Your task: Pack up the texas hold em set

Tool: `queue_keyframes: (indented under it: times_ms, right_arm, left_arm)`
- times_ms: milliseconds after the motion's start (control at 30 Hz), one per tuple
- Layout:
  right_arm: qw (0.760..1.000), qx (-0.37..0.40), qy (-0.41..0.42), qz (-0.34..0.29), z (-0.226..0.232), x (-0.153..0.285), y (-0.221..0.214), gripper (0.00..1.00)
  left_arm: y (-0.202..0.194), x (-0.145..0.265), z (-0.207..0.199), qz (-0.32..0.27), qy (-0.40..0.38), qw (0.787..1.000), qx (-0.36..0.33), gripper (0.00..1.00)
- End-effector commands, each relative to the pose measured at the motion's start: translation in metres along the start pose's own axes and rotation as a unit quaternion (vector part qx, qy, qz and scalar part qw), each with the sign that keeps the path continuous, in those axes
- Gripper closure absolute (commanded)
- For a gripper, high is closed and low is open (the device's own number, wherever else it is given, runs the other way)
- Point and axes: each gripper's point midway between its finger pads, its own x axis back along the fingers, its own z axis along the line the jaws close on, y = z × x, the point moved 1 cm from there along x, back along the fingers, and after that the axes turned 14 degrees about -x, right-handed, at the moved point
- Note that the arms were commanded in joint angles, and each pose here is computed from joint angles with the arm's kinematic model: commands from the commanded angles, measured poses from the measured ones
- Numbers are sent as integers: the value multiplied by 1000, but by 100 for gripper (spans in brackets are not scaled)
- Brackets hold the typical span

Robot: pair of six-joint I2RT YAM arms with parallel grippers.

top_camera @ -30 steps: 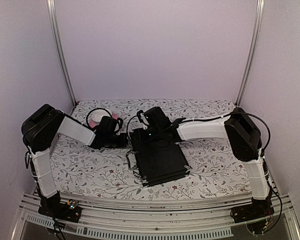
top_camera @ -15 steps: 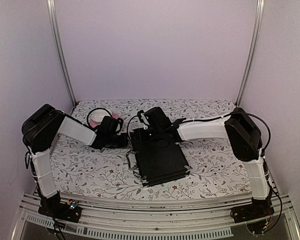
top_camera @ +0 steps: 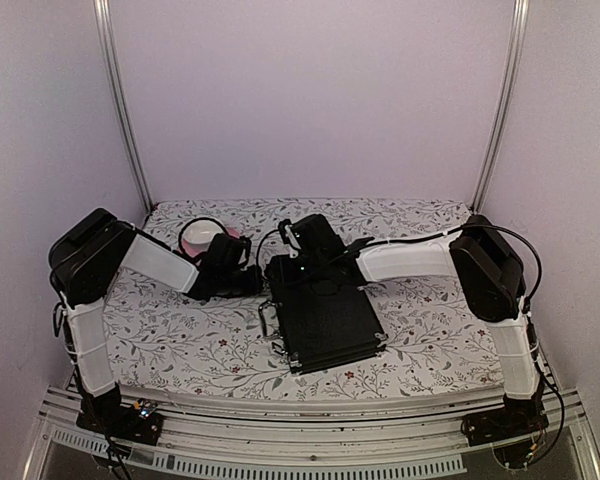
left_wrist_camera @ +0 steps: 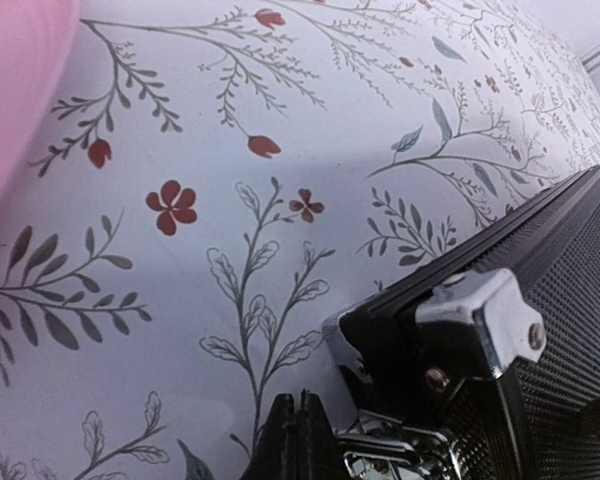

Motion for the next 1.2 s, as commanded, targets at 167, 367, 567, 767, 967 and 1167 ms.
queue_keyframes:
  times_ms: [167, 367, 567, 767, 967, 1167]
  right_arm:
    - [978, -27, -139, 155, -89, -4, -102, 49]
    - [990, -12, -124, 63, -58, 71, -11, 43]
    - [993, -14, -118, 6, -76, 148, 47, 29]
    - [994, -35, -96, 33, -134, 159, 61, 22]
    - [997, -47, -28, 63, -153, 136, 68, 16]
    - [994, -44, 15, 102, -159, 103, 62, 16]
  left_arm:
    - [-65, 4, -72, 93, -118, 988, -28, 99]
    - [-40, 42, -56, 46, -98, 993, -38, 94]
    - [-31, 60, -53, 31, -107, 993, -35, 89]
    - [-28, 53, -41, 37, -100, 994, -23, 86]
    - [-23, 44, -28, 41, -81, 996, -18, 83]
    - [-20, 32, -18, 49, -67, 996, -15, 85]
